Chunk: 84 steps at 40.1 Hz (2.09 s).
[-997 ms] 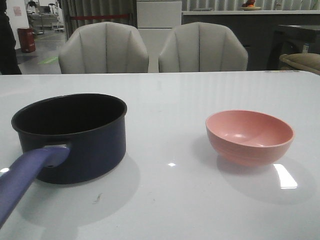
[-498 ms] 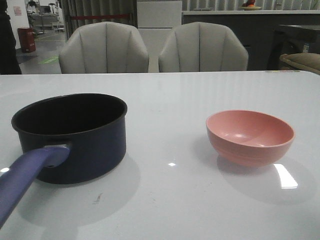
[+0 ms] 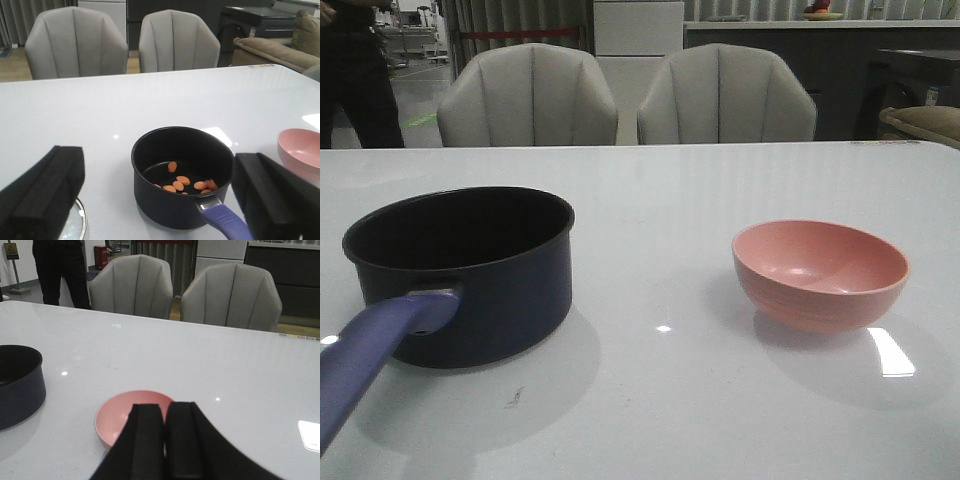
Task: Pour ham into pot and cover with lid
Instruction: 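Grasp the purple knob of the set-aside glass lid with the left gripper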
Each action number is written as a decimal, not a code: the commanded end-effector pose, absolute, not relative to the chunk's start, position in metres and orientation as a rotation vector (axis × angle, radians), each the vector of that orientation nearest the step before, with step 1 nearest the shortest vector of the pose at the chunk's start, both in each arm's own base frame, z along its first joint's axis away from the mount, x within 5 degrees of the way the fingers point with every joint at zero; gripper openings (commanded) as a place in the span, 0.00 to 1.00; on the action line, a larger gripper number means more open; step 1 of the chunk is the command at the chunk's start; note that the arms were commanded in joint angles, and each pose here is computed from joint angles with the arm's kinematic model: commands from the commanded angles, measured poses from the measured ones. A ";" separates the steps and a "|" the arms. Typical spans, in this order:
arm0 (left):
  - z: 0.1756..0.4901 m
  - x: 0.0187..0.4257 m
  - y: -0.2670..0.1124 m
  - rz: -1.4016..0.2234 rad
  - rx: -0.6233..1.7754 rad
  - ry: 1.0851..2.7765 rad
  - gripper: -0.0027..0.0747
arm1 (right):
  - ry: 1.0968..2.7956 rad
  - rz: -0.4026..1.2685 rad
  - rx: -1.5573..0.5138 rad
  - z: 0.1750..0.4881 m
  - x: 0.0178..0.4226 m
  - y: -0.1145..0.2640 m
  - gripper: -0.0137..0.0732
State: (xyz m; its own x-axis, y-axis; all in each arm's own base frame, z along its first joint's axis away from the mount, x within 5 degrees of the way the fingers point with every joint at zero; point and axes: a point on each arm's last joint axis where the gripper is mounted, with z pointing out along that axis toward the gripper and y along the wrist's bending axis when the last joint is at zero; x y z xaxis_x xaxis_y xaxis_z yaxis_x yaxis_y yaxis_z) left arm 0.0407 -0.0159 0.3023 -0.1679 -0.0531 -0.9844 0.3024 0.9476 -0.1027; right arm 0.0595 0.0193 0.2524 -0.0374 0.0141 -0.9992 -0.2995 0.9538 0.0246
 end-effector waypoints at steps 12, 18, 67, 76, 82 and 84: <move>0.333 0.099 -0.013 -0.157 -0.041 1.965 0.89 | 1.494 0.251 -0.210 0.268 0.059 0.018 0.34; 0.332 0.129 -0.020 -0.095 -0.058 2.139 0.89 | 1.494 0.251 -0.210 0.268 0.059 0.018 0.34; 0.264 0.324 0.058 -0.102 -0.572 2.811 0.89 | 1.494 0.251 -0.210 0.268 0.059 0.018 0.34; 0.249 0.337 0.062 -0.104 -0.595 2.858 0.89 | 1.494 0.251 -0.210 0.268 0.059 0.018 0.34; 0.239 0.340 0.069 -0.101 -0.646 2.870 0.89 | 1.494 0.251 -0.210 0.268 0.059 0.018 0.34; 0.238 0.342 0.072 -0.105 -0.660 2.866 0.89 | 1.494 0.251 -0.210 0.268 0.059 0.018 0.34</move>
